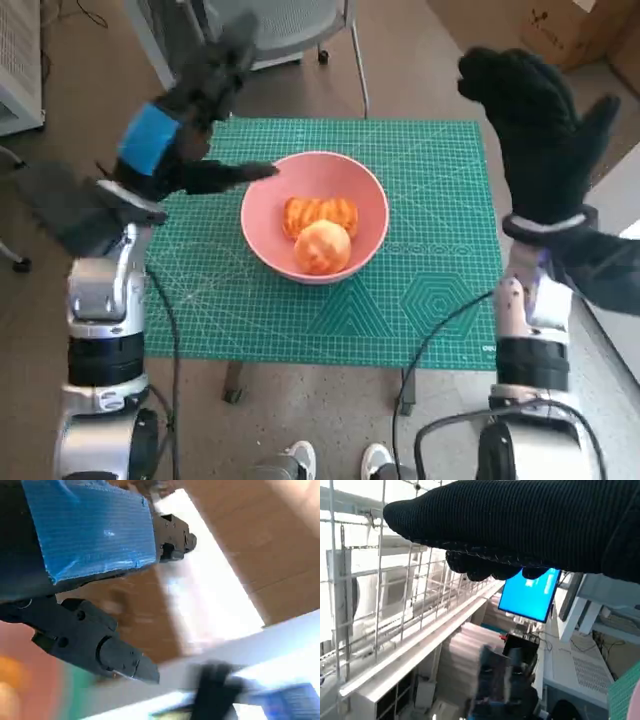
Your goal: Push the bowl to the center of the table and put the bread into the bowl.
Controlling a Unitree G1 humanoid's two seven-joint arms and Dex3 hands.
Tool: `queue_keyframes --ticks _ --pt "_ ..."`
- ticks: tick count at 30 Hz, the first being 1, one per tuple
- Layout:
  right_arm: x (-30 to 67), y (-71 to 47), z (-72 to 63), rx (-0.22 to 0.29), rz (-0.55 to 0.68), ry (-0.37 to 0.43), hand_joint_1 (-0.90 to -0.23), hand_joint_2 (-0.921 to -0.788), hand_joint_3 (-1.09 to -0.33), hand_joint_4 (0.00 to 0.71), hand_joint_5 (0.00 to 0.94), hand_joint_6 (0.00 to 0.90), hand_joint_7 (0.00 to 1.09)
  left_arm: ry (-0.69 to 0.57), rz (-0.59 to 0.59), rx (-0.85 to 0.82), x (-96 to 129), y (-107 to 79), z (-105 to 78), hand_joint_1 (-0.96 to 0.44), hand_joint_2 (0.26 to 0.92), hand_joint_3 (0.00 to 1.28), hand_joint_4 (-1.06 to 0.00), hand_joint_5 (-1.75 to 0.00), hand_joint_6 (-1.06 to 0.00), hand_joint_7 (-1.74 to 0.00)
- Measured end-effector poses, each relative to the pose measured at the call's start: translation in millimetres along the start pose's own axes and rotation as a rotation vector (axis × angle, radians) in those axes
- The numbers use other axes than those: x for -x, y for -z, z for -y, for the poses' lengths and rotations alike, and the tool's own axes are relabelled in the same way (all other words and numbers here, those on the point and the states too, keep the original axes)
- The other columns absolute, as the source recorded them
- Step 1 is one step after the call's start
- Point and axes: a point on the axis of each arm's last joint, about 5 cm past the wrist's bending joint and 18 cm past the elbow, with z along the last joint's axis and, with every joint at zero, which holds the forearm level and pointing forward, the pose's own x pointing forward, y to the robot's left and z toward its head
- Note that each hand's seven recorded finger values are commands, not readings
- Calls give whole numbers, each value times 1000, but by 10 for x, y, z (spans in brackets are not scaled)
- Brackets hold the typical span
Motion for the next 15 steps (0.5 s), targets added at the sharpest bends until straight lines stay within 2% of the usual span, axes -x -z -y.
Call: queue_keyframes --ticks 8,15 --pt "-29 20 -29 25 -29 16 -633 -921 -554 271 0 434 7 -99 7 6 158 -7 -72 -701 910 53 1 1 -105 -40" --pt "-36 46 -65 22 -55 24 -633 -921 -555 269 0 434 7 -122 27 17 248 -27 -71 -733 920 62 1 1 -118 -52"
